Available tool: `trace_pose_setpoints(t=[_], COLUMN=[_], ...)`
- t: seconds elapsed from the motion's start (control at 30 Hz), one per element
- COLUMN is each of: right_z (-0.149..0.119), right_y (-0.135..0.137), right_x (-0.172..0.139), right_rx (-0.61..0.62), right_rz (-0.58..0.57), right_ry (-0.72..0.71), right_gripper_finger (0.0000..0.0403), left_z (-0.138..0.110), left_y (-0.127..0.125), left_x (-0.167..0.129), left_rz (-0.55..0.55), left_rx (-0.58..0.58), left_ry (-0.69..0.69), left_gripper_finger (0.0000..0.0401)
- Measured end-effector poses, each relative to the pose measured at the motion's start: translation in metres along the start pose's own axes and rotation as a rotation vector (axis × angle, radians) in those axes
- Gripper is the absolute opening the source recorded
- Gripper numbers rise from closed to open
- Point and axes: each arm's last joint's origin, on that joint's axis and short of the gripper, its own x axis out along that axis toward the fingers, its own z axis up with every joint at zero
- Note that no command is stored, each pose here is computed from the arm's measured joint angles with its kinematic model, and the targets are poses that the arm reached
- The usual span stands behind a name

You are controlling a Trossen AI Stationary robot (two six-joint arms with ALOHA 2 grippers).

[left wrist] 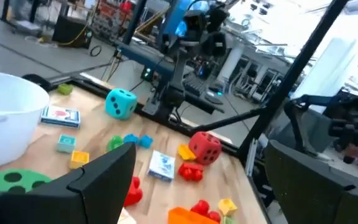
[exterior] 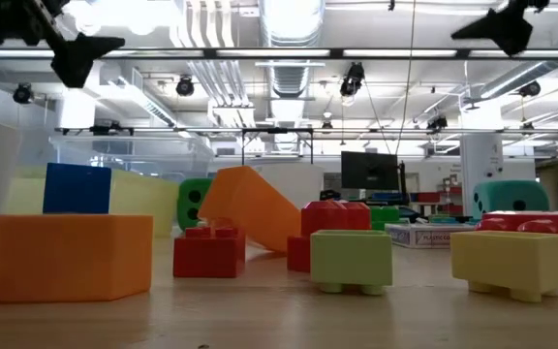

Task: Pick & Place Toys
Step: Put the blue die into the yellow bin

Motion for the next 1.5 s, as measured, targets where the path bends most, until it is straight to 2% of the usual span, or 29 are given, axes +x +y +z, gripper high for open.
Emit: trace_pose_setpoints(t=[0.13, 0.23, 0.3, 0.4, 0.57, 0.7, 0.8, 0.87, 0.97, 1.1, 1.27, 1.5], right_z=[0.011, 0.016, 0.022, 0.03, 0.037, 0.039, 0.038, 0.037, 0.035, 0.032, 0.031, 0.031], right_y=[0.006, 0.009, 0.012, 0.015, 0.018, 0.019, 0.019, 0.019, 0.02, 0.023, 0.022, 0.021], right_x=[-0.001, -0.003, -0.006, -0.009, -0.011, -0.01, -0.007, -0.004, 0.002, 0.011, 0.018, 0.029], right_rx=[-0.024, -0.021, -0.036, -0.129, -0.145, -0.22, -0.226, -0.243, -0.256, -0.23, -0.184, -0.227], right_rz=[0.036, 0.04, 0.048, 0.052, 0.057, 0.019, -0.018, -0.03, -0.046, -0.096, -0.241, -0.453], right_ry=[-0.059, -0.067, -0.082, -0.099, -0.113, -0.126, -0.129, -0.119, -0.083, 0.016, 0.183, 0.443], right_gripper_finger=[0.0302, 0.0302, 0.0302, 0.0302, 0.0302, 0.0302, 0.0302, 0.0302, 0.0302, 0.0302, 0.0302, 0.0302], left_z=[0.029, 0.04, 0.046, 0.05, 0.049, 0.041, 0.032, 0.033, 0.041, 0.053, 0.065, 0.073], left_y=[-0.011, -0.017, -0.019, -0.021, -0.021, -0.018, -0.015, -0.017, -0.023, -0.029, -0.034, -0.037], left_x=[0.009, 0.013, 0.014, 0.015, 0.015, 0.019, 0.024, 0.028, 0.032, 0.038, 0.039, 0.039], left_rz=[0.042, 0.026, 0.025, 0.032, -0.002, 0.034, 0.05, 0.02, 0.005, 0.09, 0.245, 0.277], left_rx=[-0.192, -0.295, -0.27, -0.219, -0.354, -0.358, -0.449, -0.491, -0.475, -0.404, -0.337, -0.314], left_ry=[-0.223, -0.29, -0.301, -0.305, -0.334, -0.274, -0.231, -0.208, -0.188, -0.1, 0.052, 0.095], left_gripper_finger=[0.0342, 0.0342, 0.0342, 0.0342, 0.0342, 0.0342, 0.0342, 0.0342, 0.0342, 0.0342, 0.0342, 0.0341])
